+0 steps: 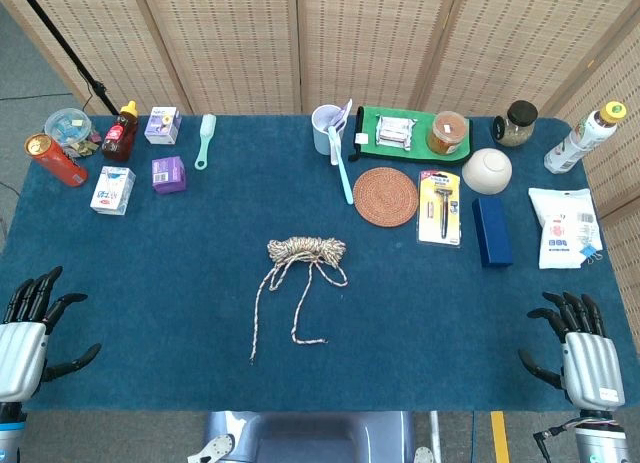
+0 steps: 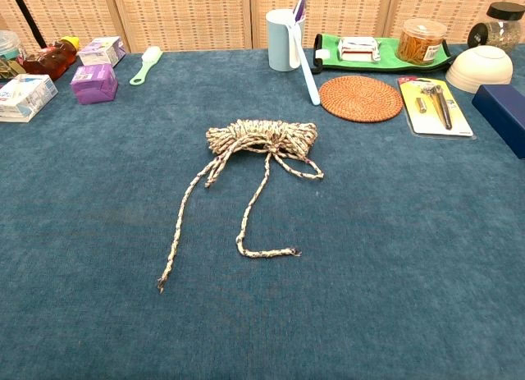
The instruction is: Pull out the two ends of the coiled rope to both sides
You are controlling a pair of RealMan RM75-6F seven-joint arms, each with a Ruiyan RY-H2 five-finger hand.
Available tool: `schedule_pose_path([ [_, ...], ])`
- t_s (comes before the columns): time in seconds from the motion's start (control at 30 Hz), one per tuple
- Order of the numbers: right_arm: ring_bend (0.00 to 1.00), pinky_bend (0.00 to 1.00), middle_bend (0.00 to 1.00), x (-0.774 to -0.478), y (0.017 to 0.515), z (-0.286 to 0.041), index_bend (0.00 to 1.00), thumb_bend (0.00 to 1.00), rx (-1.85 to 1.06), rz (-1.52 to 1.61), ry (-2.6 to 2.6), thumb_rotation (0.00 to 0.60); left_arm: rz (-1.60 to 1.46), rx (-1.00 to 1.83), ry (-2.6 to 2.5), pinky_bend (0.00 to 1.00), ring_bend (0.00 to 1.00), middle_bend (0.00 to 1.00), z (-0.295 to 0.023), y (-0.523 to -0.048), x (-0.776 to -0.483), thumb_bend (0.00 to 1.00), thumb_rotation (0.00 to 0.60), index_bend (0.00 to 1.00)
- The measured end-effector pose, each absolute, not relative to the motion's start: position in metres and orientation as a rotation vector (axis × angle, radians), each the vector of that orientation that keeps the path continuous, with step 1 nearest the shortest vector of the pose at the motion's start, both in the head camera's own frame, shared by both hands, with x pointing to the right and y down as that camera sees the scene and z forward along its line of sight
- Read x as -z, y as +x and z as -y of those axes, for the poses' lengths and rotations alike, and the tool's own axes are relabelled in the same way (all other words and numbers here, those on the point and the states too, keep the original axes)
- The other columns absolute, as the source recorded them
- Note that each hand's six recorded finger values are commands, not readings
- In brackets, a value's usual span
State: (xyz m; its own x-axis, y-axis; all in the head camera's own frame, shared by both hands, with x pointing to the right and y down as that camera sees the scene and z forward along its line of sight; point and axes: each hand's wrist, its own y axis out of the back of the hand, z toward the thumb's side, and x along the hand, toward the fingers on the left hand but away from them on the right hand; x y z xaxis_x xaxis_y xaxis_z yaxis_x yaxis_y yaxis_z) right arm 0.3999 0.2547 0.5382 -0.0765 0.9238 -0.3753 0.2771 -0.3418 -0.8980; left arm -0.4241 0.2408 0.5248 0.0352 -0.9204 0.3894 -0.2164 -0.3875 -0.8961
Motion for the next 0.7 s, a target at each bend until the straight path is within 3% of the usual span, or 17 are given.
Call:
schedule_pose_path([
  [0.7, 0.15, 0.0, 0.2, -0.5373, 0.4016, -0.2562, 0.36, 0.25, -1.451, 1.316, -1.628, 0.6, -1.166, 1.391, -1.675, 0.0, 0.02, 0.04, -0.242, -0.4243, -0.5217, 0.15, 0.514, 0.29],
])
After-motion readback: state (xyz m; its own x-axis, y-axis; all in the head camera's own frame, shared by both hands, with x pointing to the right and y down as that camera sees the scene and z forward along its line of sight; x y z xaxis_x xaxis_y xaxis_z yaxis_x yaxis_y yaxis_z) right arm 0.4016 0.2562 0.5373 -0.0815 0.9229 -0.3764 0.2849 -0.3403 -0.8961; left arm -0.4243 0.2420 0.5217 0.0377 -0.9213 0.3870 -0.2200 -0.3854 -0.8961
